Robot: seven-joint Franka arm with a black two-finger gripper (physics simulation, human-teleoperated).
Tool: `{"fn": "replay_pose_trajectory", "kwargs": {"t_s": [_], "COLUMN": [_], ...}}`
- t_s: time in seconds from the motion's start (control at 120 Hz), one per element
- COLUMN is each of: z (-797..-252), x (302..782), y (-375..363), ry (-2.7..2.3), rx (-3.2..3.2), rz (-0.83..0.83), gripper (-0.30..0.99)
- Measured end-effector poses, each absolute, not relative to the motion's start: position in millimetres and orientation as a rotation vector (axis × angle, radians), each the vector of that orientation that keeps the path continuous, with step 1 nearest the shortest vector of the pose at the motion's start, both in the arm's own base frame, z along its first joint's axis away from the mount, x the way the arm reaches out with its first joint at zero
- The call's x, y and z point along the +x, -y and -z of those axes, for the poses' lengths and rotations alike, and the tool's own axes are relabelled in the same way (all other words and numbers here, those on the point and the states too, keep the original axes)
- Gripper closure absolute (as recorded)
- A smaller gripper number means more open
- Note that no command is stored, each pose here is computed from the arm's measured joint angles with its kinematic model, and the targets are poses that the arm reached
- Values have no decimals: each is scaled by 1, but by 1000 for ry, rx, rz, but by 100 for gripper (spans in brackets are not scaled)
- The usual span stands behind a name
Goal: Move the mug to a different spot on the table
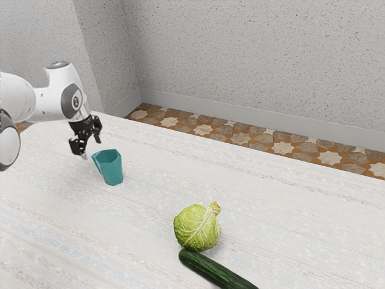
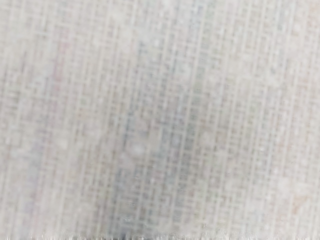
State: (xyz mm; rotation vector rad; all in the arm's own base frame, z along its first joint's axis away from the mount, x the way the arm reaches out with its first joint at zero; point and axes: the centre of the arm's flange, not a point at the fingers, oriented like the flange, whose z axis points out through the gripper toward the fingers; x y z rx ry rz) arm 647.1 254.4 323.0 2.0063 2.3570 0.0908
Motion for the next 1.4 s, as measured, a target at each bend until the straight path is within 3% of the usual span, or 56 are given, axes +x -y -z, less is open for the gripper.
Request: {"fn": "replay_pose_trajectory", "kwargs": {"t_s": [1.4], "z": [-291], "x": [642], "y": [-240], "ry": [-2353], "rx": [1877], "rz": [-37], "gripper": [4]}}
